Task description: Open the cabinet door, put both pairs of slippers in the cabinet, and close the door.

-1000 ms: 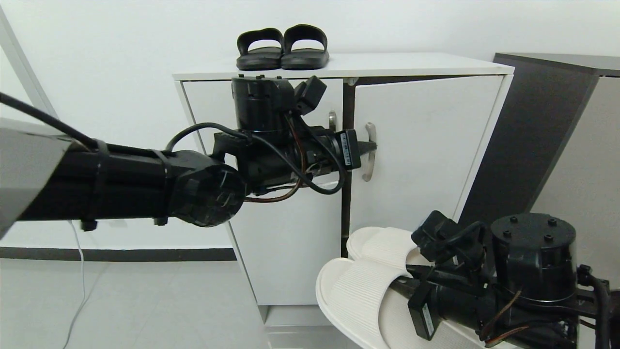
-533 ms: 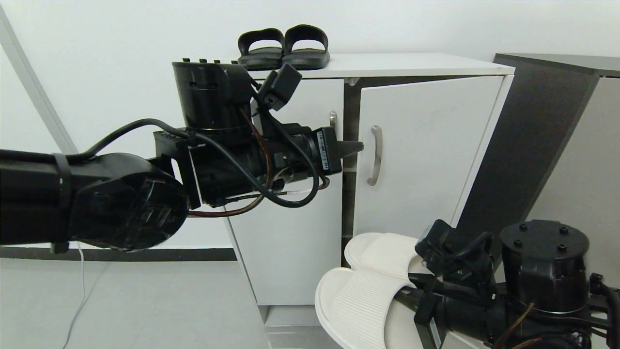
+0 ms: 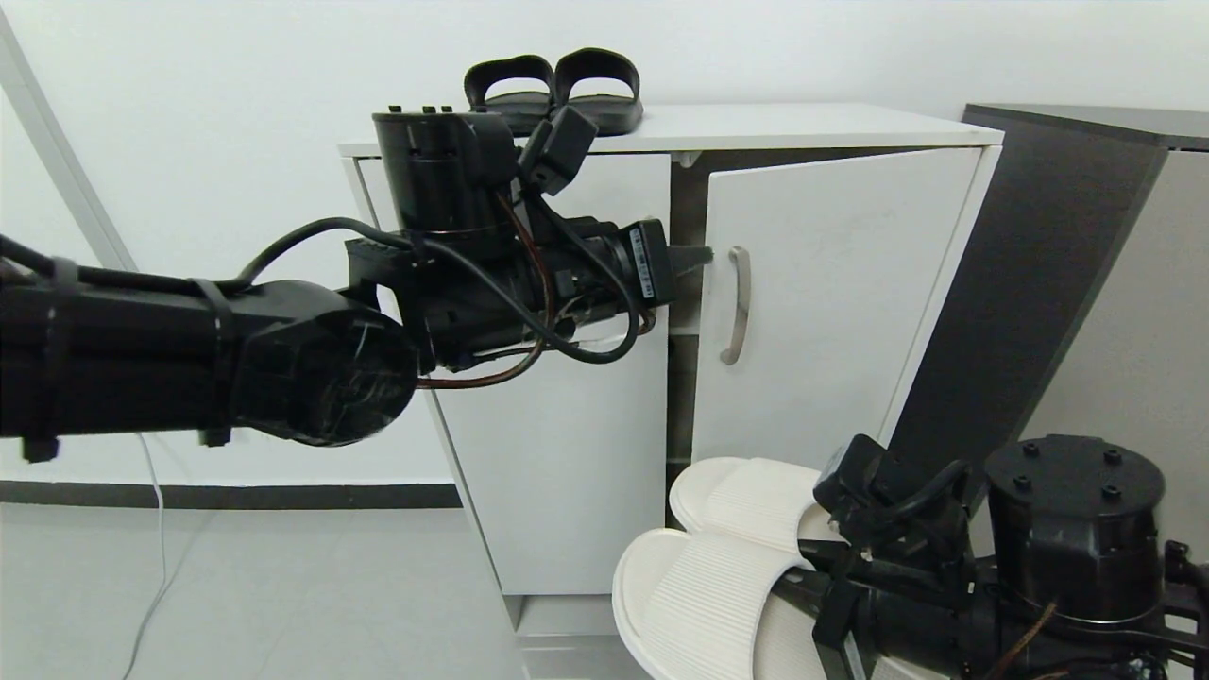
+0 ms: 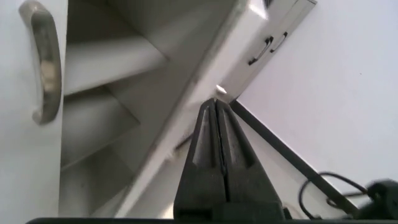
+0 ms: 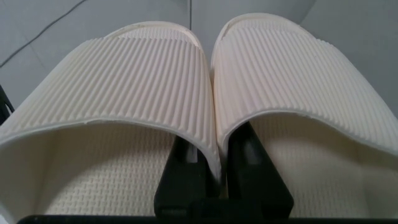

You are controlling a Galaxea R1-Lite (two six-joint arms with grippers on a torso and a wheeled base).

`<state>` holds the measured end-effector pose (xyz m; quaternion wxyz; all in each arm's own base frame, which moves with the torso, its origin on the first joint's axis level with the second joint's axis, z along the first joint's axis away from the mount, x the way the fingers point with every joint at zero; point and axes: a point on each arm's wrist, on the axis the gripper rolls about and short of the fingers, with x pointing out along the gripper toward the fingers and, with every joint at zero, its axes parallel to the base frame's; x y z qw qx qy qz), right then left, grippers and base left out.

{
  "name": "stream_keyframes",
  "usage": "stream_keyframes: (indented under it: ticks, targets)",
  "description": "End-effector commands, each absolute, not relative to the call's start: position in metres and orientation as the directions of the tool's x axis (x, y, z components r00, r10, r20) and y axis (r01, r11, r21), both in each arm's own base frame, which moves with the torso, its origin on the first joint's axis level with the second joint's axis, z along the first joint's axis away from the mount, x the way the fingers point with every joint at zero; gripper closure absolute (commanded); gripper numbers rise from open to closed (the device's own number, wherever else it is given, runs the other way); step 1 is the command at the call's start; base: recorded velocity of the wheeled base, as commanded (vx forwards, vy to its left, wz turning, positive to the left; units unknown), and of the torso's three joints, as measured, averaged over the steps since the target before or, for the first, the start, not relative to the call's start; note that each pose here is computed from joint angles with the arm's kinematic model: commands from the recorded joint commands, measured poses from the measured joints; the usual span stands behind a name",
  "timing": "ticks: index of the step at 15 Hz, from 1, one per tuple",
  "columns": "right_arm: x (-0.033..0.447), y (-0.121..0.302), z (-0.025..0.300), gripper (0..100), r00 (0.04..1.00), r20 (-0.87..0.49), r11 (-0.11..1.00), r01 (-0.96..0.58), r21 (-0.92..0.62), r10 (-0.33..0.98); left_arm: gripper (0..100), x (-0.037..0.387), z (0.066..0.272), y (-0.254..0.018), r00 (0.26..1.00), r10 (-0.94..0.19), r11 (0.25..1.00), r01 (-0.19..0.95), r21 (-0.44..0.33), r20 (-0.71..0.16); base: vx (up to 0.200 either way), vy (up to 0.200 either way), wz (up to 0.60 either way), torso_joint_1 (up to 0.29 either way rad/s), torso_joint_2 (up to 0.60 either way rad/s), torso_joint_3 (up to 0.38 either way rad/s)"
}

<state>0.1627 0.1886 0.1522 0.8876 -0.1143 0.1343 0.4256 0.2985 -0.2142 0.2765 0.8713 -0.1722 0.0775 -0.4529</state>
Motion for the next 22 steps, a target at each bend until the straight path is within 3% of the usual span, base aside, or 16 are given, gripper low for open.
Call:
stream_keyframes:
  ticks: [1, 18, 19, 22]
  targets:
    - [0.162, 0.189, 0.152, 100, 0.600, -0.337, 0.610, -0.788, -0.088, 0.726, 100, 0.319, 0.260, -0.220, 0.593, -0.805, 0.551, 0.743, -0.381, -0.007, 0.000, 0.000, 0.00, 0.000, 0.00, 0.000]
    - [0.163, 0.189, 0.150, 100, 0.600, -0.345, 0.607, -0.788, -0.102, 0.721, 100, 0.325, 0.261, -0.214, 0.607, -0.795, 0.558, 0.738, -0.379, 0.012, 0.000, 0.000, 0.00, 0.000, 0.00, 0.000]
    - [0.163, 0.190, 0.149, 100, 0.601, -0.347, 0.608, -0.787, -0.102, 0.720, 0, 0.326, 0.259, -0.215, 0.607, -0.795, 0.559, 0.737, -0.380, 0.009, 0.000, 0.000, 0.00, 0.000, 0.00, 0.000]
    - [0.163, 0.190, 0.149, 100, 0.601, -0.347, 0.608, -0.787, -0.102, 0.720, 0, 0.335, 0.261, -0.218, 0.610, -0.792, 0.558, 0.738, -0.379, 0.022, 0.000, 0.000, 0.00, 0.000, 0.00, 0.000]
